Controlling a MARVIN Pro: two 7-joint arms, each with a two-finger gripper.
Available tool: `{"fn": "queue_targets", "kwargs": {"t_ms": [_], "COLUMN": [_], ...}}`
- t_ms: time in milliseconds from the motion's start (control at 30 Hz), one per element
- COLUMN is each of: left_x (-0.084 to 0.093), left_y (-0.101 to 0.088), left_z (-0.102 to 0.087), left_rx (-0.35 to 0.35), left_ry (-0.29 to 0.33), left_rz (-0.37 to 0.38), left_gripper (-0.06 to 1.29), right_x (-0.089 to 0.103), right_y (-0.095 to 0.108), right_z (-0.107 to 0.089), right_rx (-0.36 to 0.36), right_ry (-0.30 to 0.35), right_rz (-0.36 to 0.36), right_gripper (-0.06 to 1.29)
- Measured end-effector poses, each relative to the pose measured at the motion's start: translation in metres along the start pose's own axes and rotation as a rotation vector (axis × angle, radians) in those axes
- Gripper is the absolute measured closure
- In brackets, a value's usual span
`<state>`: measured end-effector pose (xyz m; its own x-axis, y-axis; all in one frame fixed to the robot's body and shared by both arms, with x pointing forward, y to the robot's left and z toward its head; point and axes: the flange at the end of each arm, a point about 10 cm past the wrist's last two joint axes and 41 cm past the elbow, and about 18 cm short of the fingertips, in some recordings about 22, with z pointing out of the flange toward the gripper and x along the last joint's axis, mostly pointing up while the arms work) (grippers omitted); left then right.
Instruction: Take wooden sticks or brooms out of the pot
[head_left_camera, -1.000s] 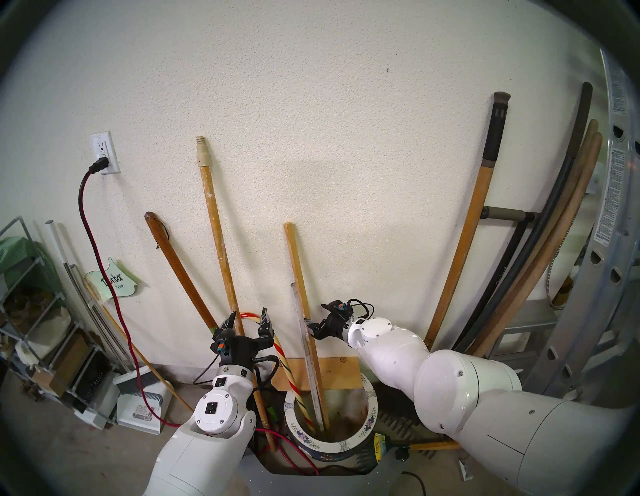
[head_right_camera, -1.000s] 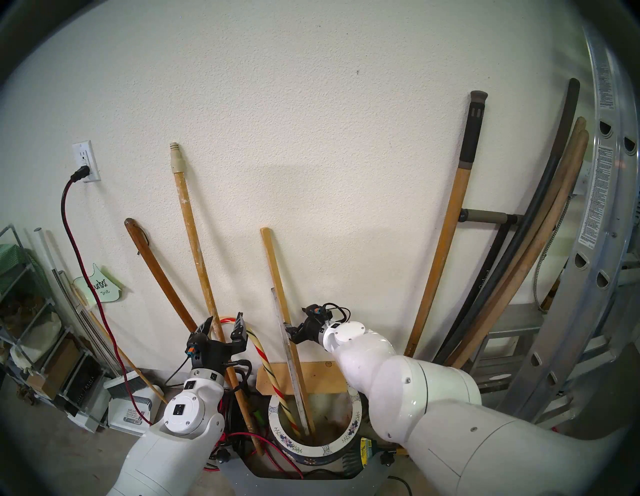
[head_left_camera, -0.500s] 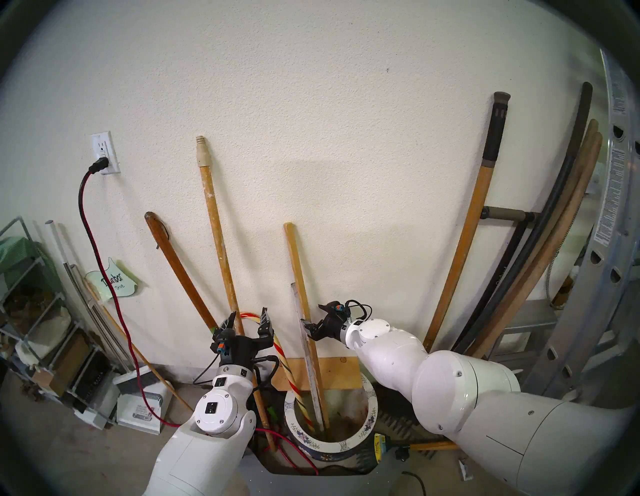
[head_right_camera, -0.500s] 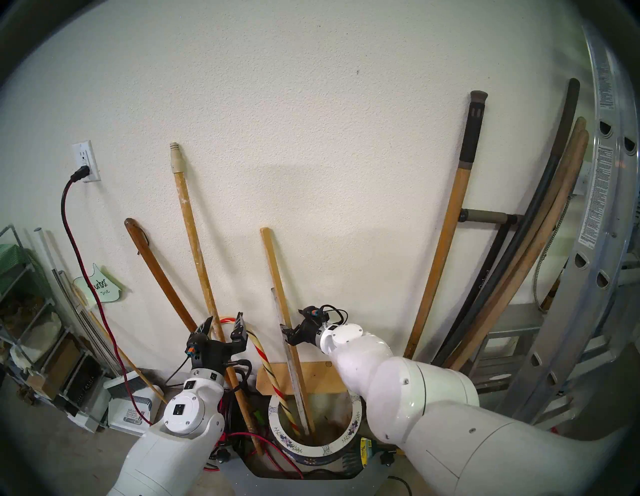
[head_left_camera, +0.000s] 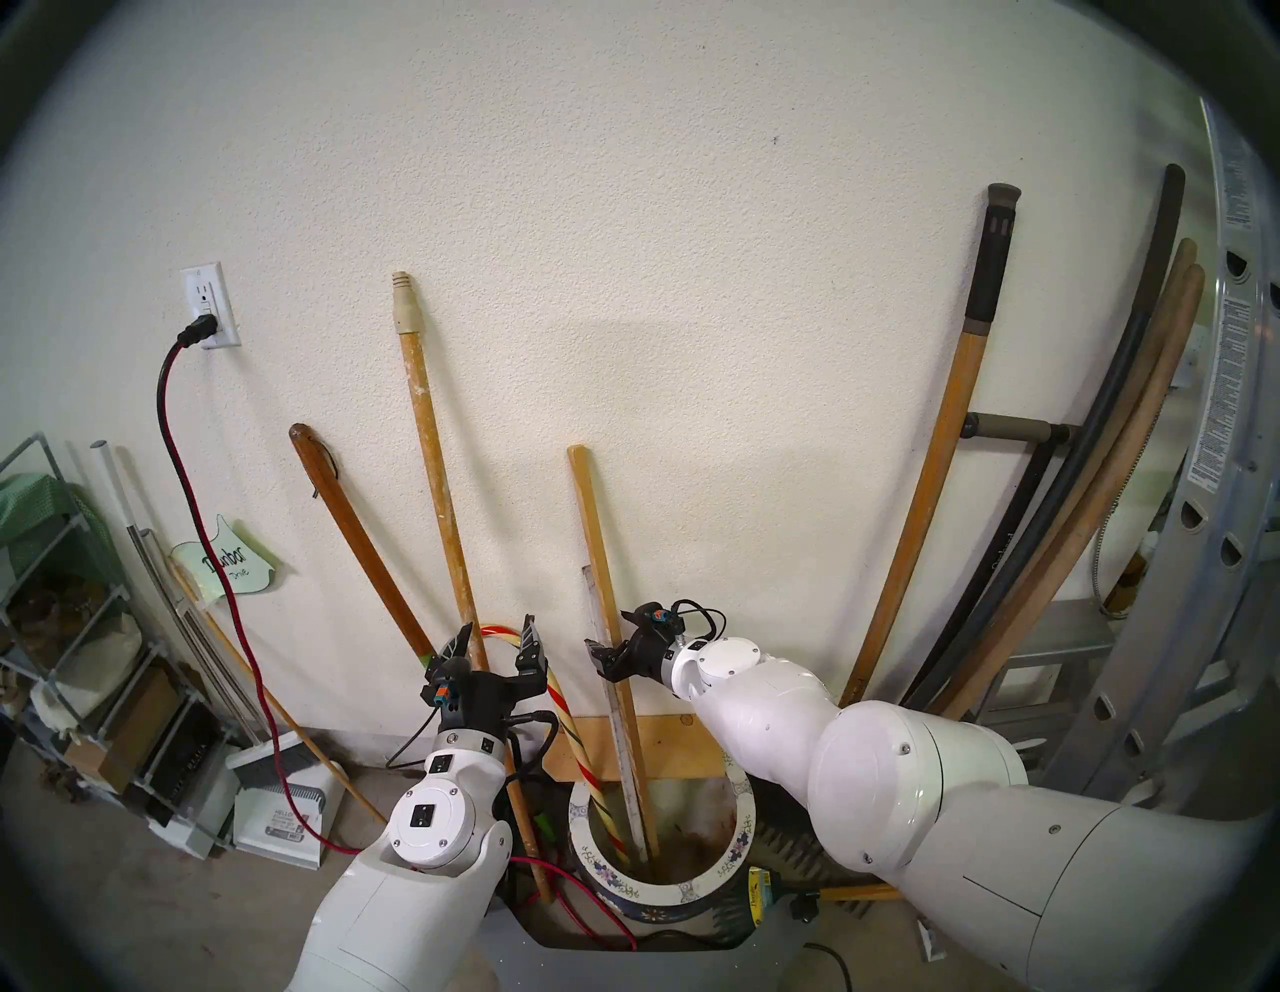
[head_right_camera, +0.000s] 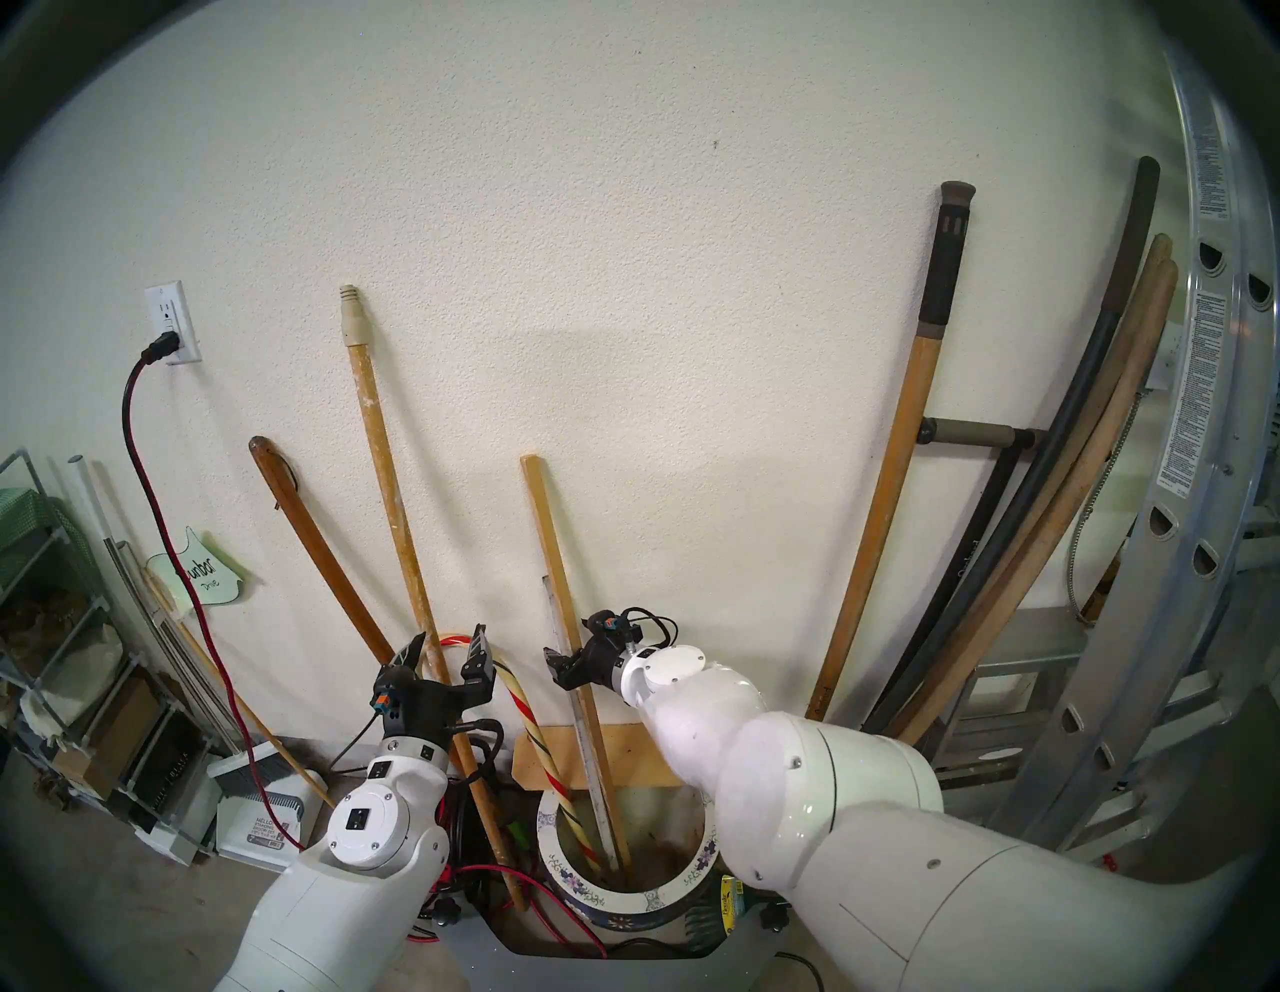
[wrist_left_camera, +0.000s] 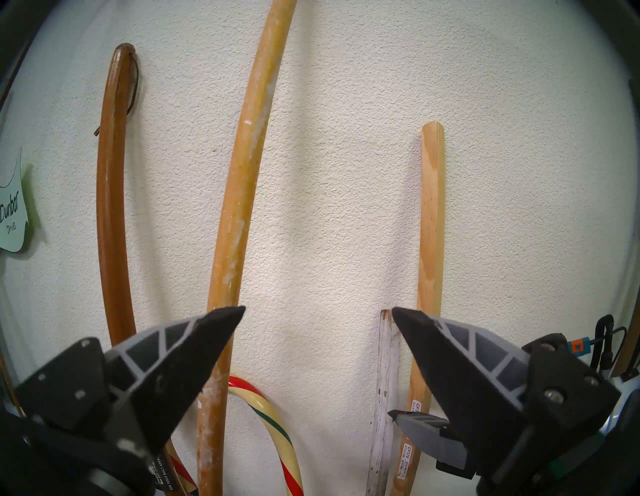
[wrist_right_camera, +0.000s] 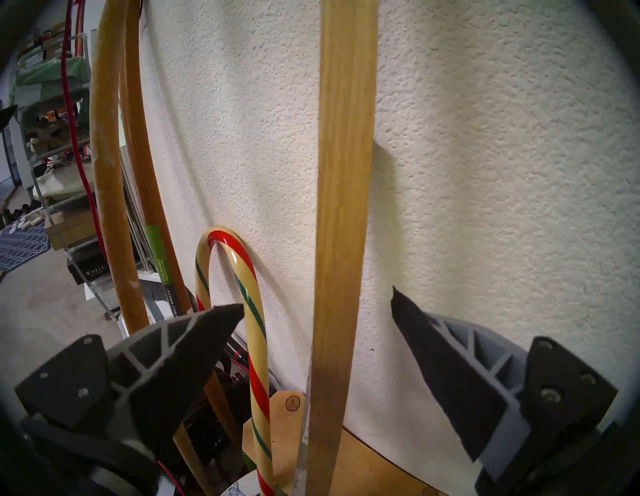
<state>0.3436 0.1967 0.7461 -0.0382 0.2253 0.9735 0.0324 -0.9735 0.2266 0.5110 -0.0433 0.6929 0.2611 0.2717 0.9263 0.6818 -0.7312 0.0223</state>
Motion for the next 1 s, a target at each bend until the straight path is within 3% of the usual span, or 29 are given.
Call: {"fn": "queue_targets", "kwargs": {"t_ms": [133, 200, 233, 267, 333, 533, 667, 1000], "left_x": [0.0, 0.0, 0.0001, 0.0001, 0.0, 0.0001, 0.0001, 0.0002], "left_y": [0.0, 0.0, 0.0, 0.0, 0.0, 0.0001, 0.0002, 0.0001], "left_z": [0.0, 0.0, 0.0, 0.0, 0.0, 0.0, 0.0001, 0.0001], "left_rx": [0.0, 0.0, 0.0, 0.0, 0.0, -0.001, -0.001, -0.001], "left_ry": [0.0, 0.0, 0.0, 0.0, 0.0, 0.001, 0.001, 0.001], "left_rz": [0.0, 0.0, 0.0, 0.0, -0.001, -0.001, -0.001, -0.002], "left_gripper": [0.01, 0.01, 0.01, 0.01, 0.01, 0.01, 0.01, 0.01], "right_x": [0.0038, 0.0044, 0.005, 0.0053, 0.0053, 0.0055, 0.005, 0.0018], "right_y": [0.0001, 0.0002, 0.0003, 0.0006, 0.0005, 0.0019, 0.003, 0.01], "right_z": [0.002, 0.0023, 0.0027, 0.0029, 0.0031, 0.0032, 0.0026, -0.0024], "right_rx": [-0.008, -0.01, -0.012, -0.015, -0.017, -0.026, -0.028, -0.026], "right_ry": [-0.002, -0.004, -0.006, -0.007, -0.01, -0.015, -0.018, -0.004], "right_rz": [-0.003, -0.003, -0.004, -0.005, -0.005, -0.007, -0.007, -0.007], "right_gripper": [0.03, 0.12, 0.56, 0.77, 0.87, 0.94, 1.11, 1.11]}}
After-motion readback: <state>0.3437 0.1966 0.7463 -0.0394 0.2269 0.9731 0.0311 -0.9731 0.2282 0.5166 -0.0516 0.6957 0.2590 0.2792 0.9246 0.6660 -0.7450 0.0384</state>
